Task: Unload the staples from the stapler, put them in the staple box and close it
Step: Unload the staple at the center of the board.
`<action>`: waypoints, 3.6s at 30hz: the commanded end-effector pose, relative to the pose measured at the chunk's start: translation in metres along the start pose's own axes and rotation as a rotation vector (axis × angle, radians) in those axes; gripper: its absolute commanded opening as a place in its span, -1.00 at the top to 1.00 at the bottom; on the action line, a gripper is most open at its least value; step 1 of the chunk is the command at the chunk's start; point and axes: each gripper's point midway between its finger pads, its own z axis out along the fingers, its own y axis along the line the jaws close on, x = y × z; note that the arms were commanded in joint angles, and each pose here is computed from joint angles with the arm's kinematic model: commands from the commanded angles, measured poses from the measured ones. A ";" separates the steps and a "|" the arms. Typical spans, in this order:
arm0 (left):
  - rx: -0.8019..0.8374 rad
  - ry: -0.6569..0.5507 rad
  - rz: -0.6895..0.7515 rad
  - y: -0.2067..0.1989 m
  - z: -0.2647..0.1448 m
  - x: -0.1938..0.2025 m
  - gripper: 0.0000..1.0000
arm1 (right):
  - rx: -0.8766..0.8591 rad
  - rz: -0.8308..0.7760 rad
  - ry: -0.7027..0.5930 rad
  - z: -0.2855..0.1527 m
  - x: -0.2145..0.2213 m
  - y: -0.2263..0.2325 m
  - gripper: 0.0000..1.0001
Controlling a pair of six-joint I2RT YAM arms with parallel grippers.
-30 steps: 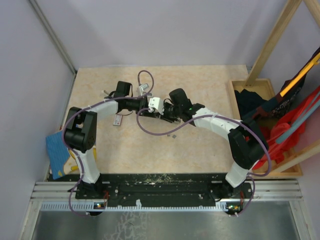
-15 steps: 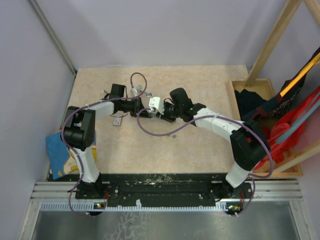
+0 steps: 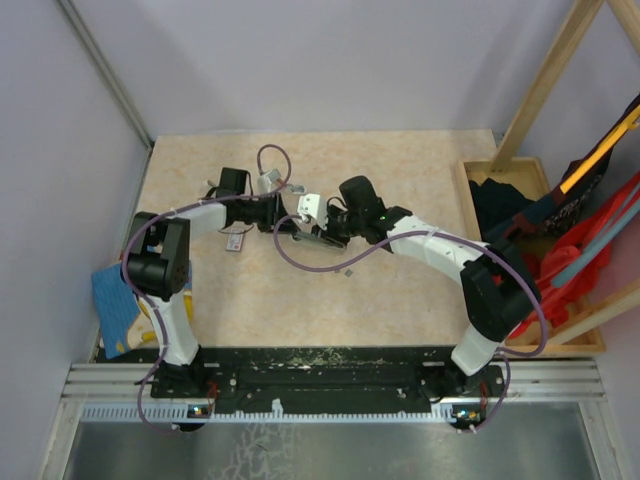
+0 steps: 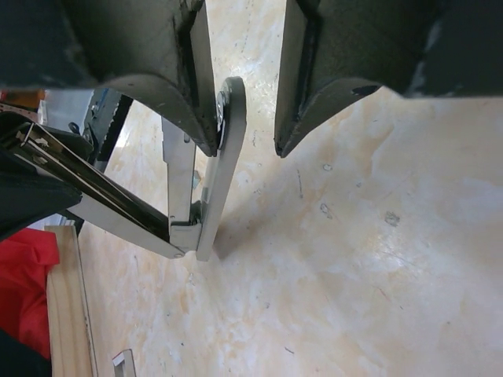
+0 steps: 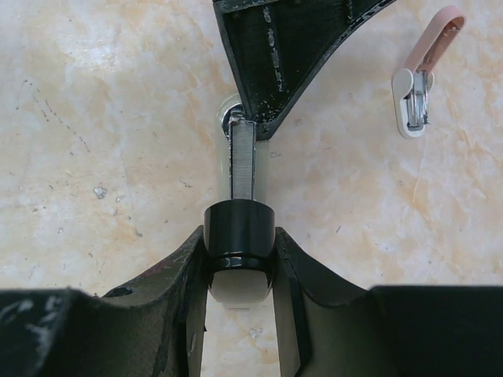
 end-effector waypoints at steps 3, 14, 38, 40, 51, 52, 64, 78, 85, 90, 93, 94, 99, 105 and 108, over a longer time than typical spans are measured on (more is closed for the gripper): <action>-0.001 -0.024 0.046 -0.001 0.000 -0.006 0.11 | 0.065 -0.067 -0.169 -0.022 -0.062 -0.021 1.00; -0.053 -0.068 0.068 0.005 -0.021 -0.024 -0.33 | 0.080 -0.057 -0.165 -0.024 -0.055 -0.027 1.00; 0.167 -0.051 -0.059 -0.014 -0.024 -0.007 -0.31 | 0.087 -0.046 -0.159 -0.022 -0.048 -0.032 1.00; 0.153 -0.050 -0.063 -0.009 -0.022 -0.005 -0.30 | 0.088 -0.044 -0.154 -0.022 -0.046 -0.033 1.00; 0.171 -0.033 -0.108 0.000 -0.013 0.002 -0.28 | 0.076 -0.041 -0.149 -0.020 -0.041 -0.033 1.00; 0.174 -0.030 -0.114 0.000 -0.012 0.003 -0.28 | 0.076 -0.043 -0.151 -0.020 -0.042 -0.033 1.00; 0.201 0.007 -0.174 0.010 0.002 0.015 -0.23 | 0.065 -0.043 -0.152 -0.020 -0.042 -0.031 1.00; 0.286 0.032 -0.228 0.005 0.012 0.026 -0.18 | 0.057 -0.040 -0.157 -0.015 -0.038 -0.029 1.00; 0.339 0.024 -0.250 0.004 0.014 0.028 -0.17 | 0.045 -0.037 -0.157 -0.010 -0.035 -0.027 1.00; 0.390 -0.004 -0.246 0.000 0.015 0.027 -0.16 | 0.037 -0.033 -0.163 -0.009 -0.035 -0.025 1.00; 0.438 -0.018 -0.249 -0.006 0.014 0.027 -0.13 | 0.035 -0.033 -0.163 -0.008 -0.034 -0.024 1.00; 0.452 -0.019 -0.252 -0.008 0.014 0.027 -0.10 | 0.034 -0.033 -0.163 -0.007 -0.033 -0.024 1.00; 0.473 -0.023 -0.247 -0.013 0.016 0.026 -0.06 | 0.029 -0.031 -0.166 -0.006 -0.033 -0.023 1.00; 0.461 -0.039 -0.246 -0.010 0.018 0.022 -0.06 | 0.016 -0.027 -0.166 -0.004 -0.032 -0.021 1.00; 0.459 -0.039 -0.250 -0.010 0.019 0.022 -0.04 | 0.019 -0.028 -0.167 -0.004 -0.032 -0.022 1.00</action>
